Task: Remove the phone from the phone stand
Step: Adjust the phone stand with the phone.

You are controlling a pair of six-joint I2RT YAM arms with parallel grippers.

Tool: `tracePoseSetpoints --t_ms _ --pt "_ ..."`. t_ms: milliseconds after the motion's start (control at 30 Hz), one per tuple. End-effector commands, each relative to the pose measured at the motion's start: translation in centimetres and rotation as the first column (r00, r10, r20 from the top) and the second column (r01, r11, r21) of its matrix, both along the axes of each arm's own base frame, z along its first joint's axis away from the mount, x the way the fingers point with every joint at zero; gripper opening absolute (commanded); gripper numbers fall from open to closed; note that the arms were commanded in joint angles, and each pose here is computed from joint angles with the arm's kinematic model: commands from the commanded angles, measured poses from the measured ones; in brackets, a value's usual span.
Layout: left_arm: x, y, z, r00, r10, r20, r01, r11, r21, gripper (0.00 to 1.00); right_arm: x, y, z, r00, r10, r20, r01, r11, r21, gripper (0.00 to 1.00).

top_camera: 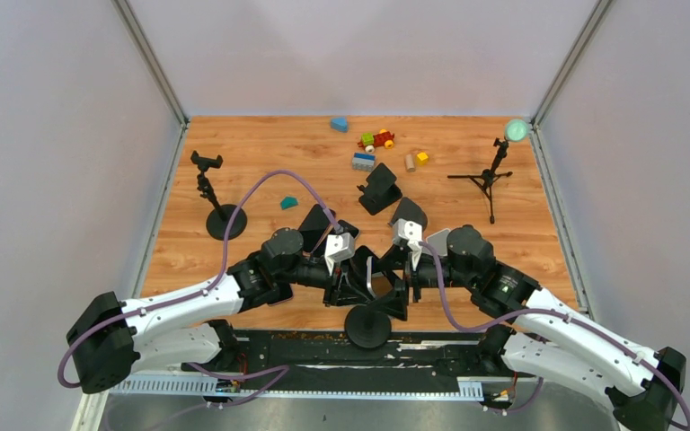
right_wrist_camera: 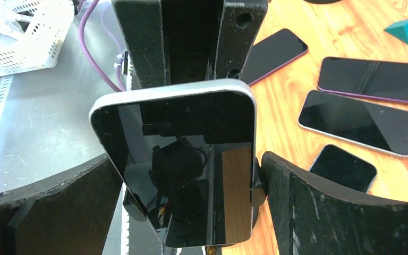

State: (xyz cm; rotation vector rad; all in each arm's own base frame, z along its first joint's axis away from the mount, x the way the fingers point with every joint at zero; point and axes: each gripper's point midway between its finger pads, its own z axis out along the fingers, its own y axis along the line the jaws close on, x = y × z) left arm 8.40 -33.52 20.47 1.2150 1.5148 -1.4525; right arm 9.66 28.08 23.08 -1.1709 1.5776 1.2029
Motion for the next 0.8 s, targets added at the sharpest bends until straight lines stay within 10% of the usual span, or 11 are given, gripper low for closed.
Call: tracePoseSetpoints --t_ms 0,767 --pt "1.1 -0.5 2.9 0.994 0.033 0.102 -0.025 0.997 -0.08 0.0 -0.1 -0.2 0.4 0.999 -0.014 -0.032 0.014 1.0 -0.009 1.0" --pt "0.8 -0.8 2.7 0.997 0.006 0.081 -0.001 0.997 -0.071 0.0 0.2 0.5 5.3 0.948 0.064 0.31 -0.107 0.987 0.123 1.0"
